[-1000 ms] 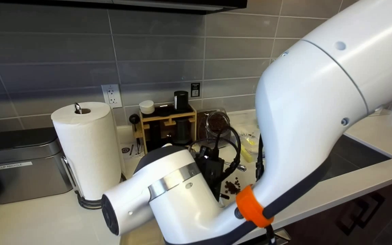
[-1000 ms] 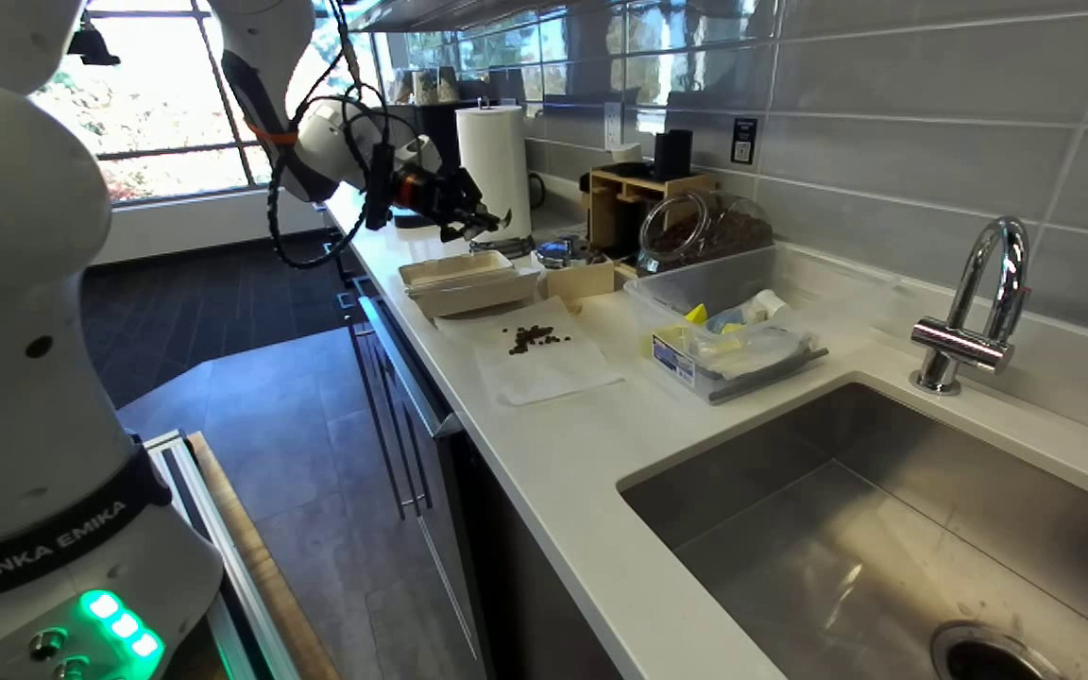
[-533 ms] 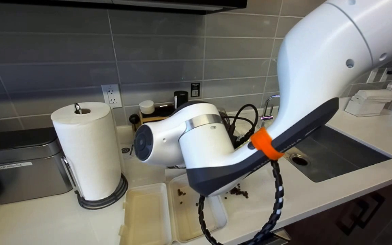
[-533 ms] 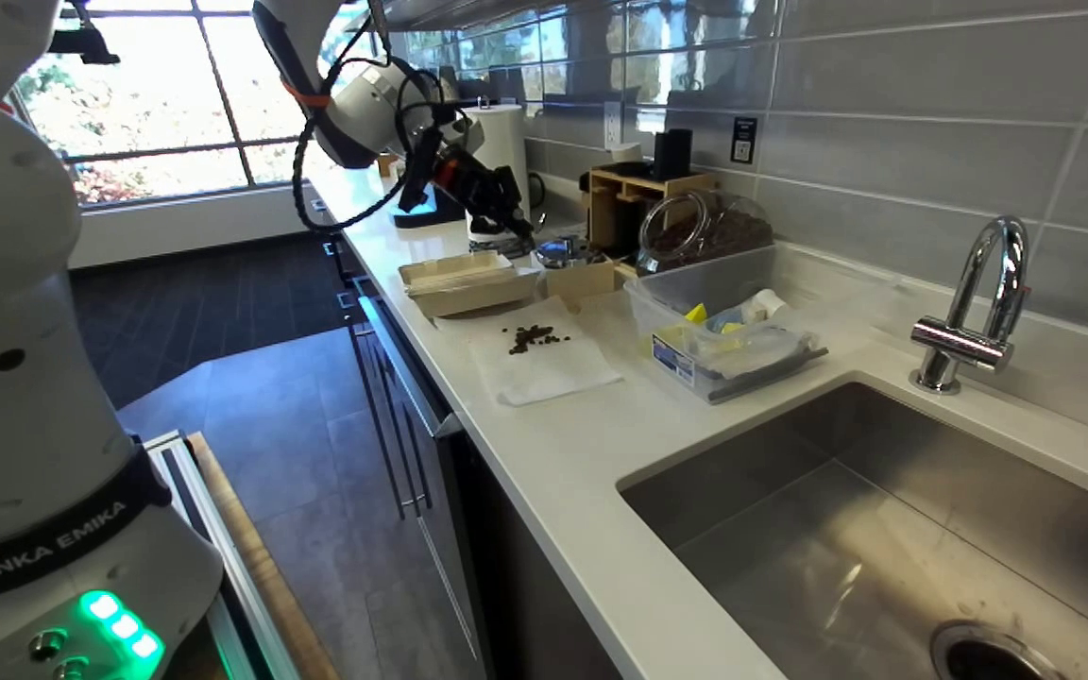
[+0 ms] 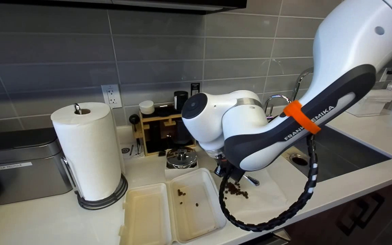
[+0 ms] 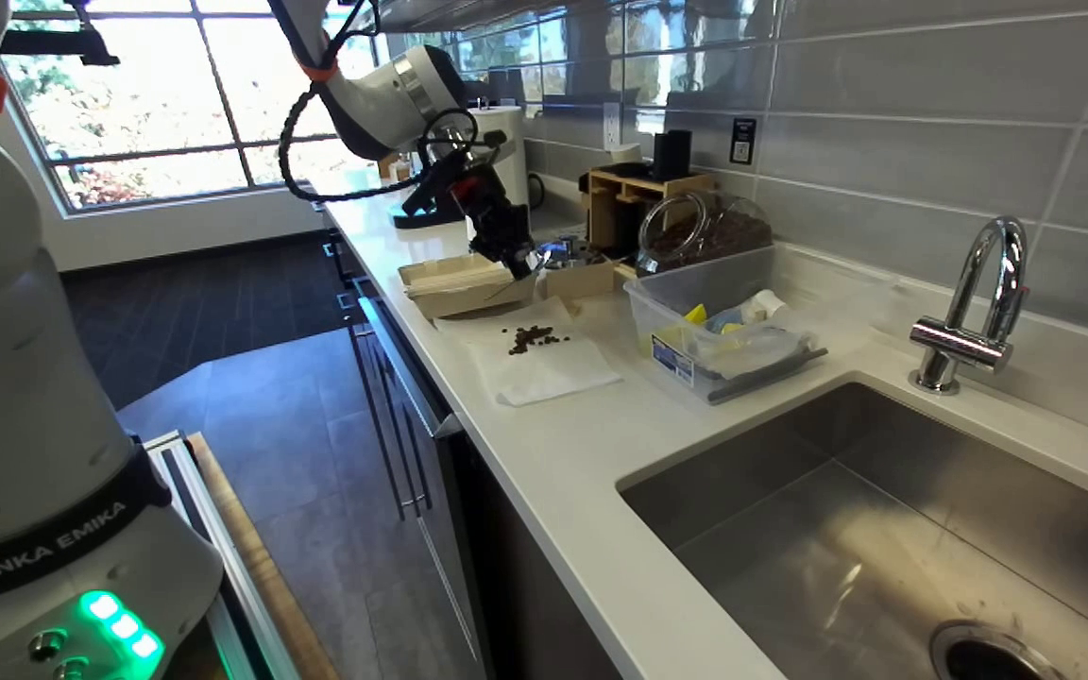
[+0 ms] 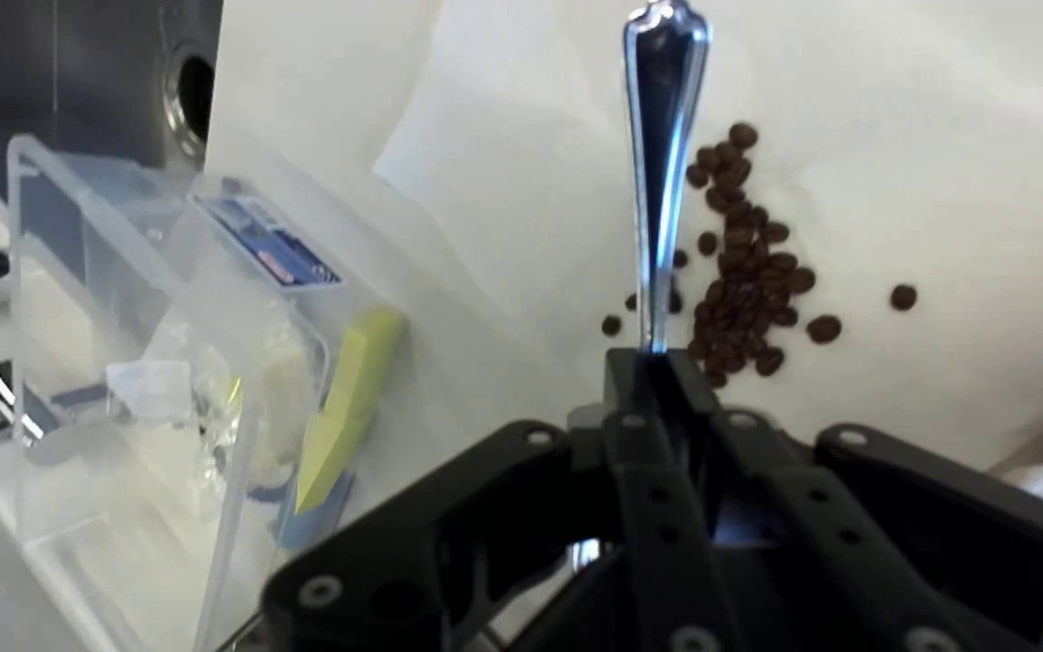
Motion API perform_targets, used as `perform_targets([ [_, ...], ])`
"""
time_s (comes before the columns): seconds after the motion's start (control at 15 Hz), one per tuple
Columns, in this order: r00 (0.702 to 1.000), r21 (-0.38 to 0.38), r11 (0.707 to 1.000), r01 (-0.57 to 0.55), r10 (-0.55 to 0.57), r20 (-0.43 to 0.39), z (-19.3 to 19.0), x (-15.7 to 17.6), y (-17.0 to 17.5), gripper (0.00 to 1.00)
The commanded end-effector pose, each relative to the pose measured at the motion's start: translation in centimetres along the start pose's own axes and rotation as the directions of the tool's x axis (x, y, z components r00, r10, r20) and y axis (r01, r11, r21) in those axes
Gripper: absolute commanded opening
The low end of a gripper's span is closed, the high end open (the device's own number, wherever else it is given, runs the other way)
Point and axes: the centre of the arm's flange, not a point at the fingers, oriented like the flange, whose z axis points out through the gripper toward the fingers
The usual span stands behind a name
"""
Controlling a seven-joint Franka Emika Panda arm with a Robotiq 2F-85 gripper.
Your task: Use the silver spoon to put the coffee beans from the napkin into the food pack.
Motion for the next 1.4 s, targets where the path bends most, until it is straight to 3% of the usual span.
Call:
perform_targets([
  [0.0,0.992,0.092,0.995,-0.047,0.035,0.120,-0.4,-3.8,2.4,0.02],
  [0.2,0.978,0.111,0.988,-0.104,0.082,0.194,-0.4,-4.8,3.5,0.02],
  [0.27,0.987,0.095,0.992,-0.081,0.067,0.145,0.0,-2.9,2.1,0.02],
  [0.33,0.986,0.095,0.992,-0.087,0.072,0.148,-0.2,-3.0,2.5,0.08],
  [0.67,0.987,0.093,0.992,-0.086,0.072,0.146,-0.2,-2.9,2.4,0.08],
  [0.73,0.986,0.118,0.991,-0.065,0.046,0.159,-0.4,-2.7,2.3,0.02],
  [1.33,0.959,0.331,0.942,-0.045,-0.052,0.278,3.9,-1.8,8.2,0.02],
])
